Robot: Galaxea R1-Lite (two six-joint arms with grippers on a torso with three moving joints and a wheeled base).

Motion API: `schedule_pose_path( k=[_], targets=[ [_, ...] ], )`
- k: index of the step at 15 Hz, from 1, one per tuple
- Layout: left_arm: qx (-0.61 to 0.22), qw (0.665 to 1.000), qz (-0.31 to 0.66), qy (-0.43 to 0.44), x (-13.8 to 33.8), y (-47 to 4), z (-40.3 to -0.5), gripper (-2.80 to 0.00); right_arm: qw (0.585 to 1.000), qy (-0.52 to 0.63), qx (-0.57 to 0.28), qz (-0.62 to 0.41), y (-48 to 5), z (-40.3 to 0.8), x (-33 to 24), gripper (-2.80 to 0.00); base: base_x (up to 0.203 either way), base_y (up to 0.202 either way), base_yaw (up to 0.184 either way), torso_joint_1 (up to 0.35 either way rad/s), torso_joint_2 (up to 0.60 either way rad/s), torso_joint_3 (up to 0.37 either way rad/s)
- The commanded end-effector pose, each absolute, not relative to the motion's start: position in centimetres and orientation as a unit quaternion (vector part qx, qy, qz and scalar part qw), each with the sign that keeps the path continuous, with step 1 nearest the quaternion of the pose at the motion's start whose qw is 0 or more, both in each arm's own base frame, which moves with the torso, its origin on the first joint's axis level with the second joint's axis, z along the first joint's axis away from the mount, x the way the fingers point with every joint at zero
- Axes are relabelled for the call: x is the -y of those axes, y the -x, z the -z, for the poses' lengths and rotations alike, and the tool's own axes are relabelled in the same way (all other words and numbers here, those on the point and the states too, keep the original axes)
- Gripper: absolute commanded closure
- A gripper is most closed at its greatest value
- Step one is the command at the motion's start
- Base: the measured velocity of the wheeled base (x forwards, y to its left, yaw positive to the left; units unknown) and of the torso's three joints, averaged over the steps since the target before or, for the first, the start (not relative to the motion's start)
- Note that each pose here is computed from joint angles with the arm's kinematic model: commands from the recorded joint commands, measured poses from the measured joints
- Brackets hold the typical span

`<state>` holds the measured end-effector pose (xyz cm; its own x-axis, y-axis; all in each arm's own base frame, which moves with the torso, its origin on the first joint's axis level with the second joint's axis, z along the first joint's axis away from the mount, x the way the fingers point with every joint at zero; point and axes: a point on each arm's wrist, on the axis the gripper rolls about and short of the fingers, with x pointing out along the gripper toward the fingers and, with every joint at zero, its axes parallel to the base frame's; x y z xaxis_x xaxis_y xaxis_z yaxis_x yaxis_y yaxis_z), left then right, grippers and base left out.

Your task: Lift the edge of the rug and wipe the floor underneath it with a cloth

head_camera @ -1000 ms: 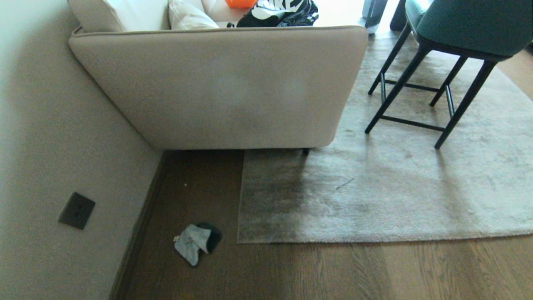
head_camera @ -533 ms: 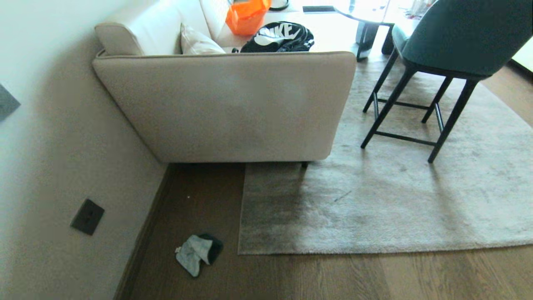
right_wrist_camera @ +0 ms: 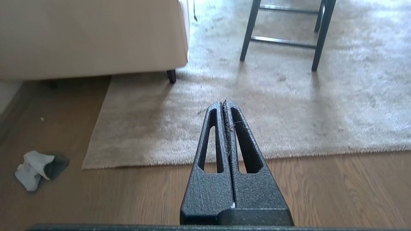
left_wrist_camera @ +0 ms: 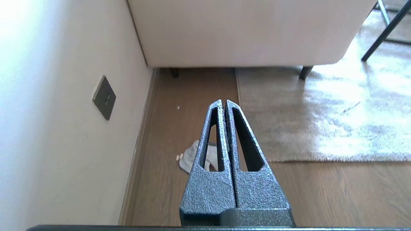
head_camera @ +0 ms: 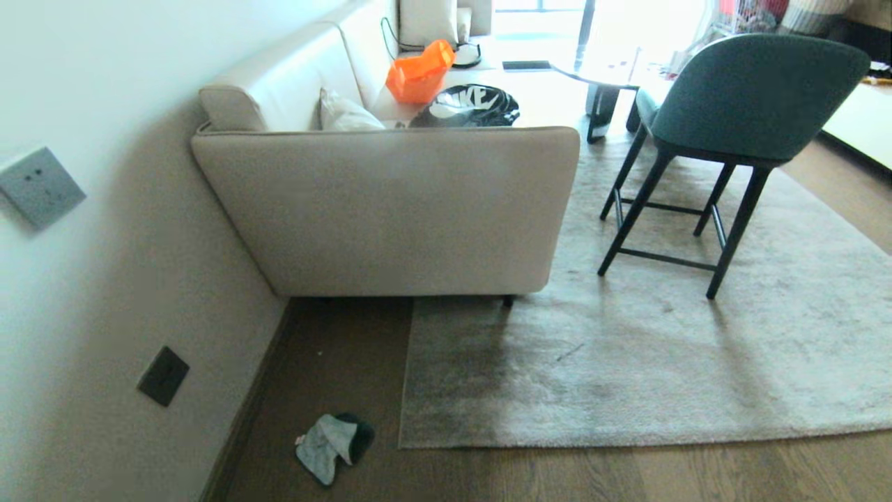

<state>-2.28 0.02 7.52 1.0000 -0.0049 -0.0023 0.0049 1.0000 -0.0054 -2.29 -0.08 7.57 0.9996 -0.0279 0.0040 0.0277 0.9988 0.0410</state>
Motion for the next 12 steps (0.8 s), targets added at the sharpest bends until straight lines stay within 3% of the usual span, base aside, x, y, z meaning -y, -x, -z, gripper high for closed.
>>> schedule_pose_path(
  k=[1,12],
  targets=[
    [-0.002,1.000,0.002,0.004,-0.02,2.28,-7.52,0.00,1.000,-0.021,0.002,0.014,2.28,-7.58,0.08,0.00,0.000,0.000,0.000,0.007,0.00,0.203],
    [-0.002,1.000,0.002,0.006,-0.02,2.28,-7.52,0.00,1.000,-0.021,0.002,0.014,2.28,-7.58,0.08,0.00,0.000,0.000,0.000,0.000,0.00,0.024]
  ],
)
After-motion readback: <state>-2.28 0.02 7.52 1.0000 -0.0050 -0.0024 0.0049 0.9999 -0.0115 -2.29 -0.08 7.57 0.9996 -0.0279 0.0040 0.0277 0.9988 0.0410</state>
